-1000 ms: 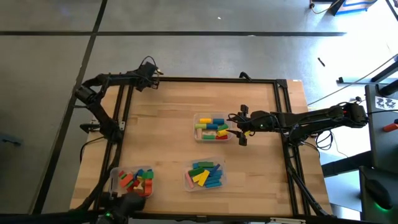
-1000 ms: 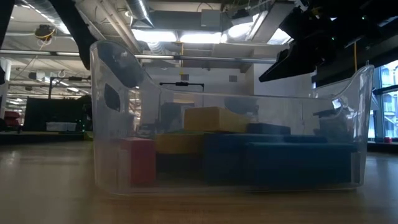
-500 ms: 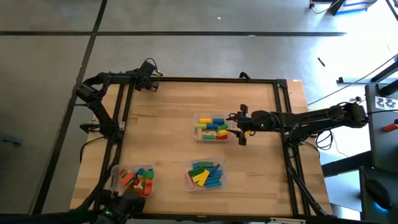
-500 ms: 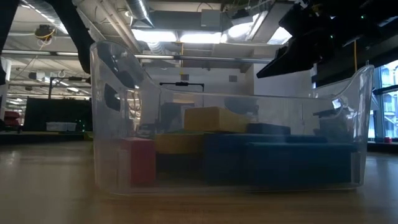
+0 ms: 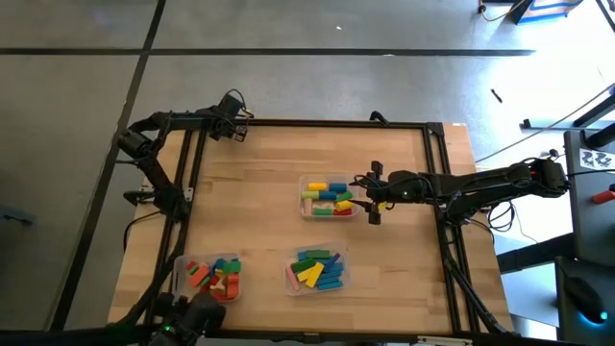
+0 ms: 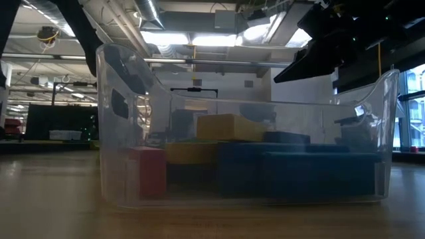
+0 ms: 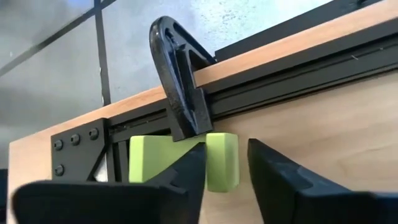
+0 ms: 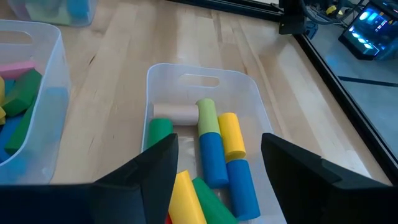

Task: Sort blocks by size
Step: Put the light green arch block into the bottom left transparent bin

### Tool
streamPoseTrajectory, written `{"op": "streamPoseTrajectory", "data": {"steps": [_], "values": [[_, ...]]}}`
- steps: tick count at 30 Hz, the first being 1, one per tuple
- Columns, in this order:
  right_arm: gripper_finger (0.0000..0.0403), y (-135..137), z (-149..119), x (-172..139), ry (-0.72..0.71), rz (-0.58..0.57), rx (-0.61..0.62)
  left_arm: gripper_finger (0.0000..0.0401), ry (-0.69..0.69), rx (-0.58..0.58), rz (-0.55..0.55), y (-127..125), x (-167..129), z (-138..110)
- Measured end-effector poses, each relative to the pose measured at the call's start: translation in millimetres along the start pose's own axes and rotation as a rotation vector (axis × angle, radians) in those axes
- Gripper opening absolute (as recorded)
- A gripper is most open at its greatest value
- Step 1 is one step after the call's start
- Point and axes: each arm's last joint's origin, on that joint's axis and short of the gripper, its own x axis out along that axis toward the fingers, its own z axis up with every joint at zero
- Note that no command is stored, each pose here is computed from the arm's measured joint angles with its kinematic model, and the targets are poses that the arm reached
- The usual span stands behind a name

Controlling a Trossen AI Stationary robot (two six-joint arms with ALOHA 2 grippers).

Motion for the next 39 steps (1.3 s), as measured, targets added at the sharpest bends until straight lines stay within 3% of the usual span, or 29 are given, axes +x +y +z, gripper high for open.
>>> {"op": "streamPoseTrajectory", "data": {"steps": [11, 26, 39], "values": [[0.0231, 0.0, 0.0, 0.0, 0.000, 0.000, 0.000, 0.0034, -0.005, 0.011, 0.040, 1.1, -0.3, 0.2], [0.0231, 0.0, -0.1, 0.0, 0.001, 0.001, 0.000, 0.0037, -0.020, 0.100, 0.003, -16.6, -13.1, -3.2], [0.0231, 0.1, -0.1, 0.0, 0.001, 0.001, 0.005, 0.0038, -0.174, 0.116, -0.124, -33.6, -75.9, -4.1]]}}
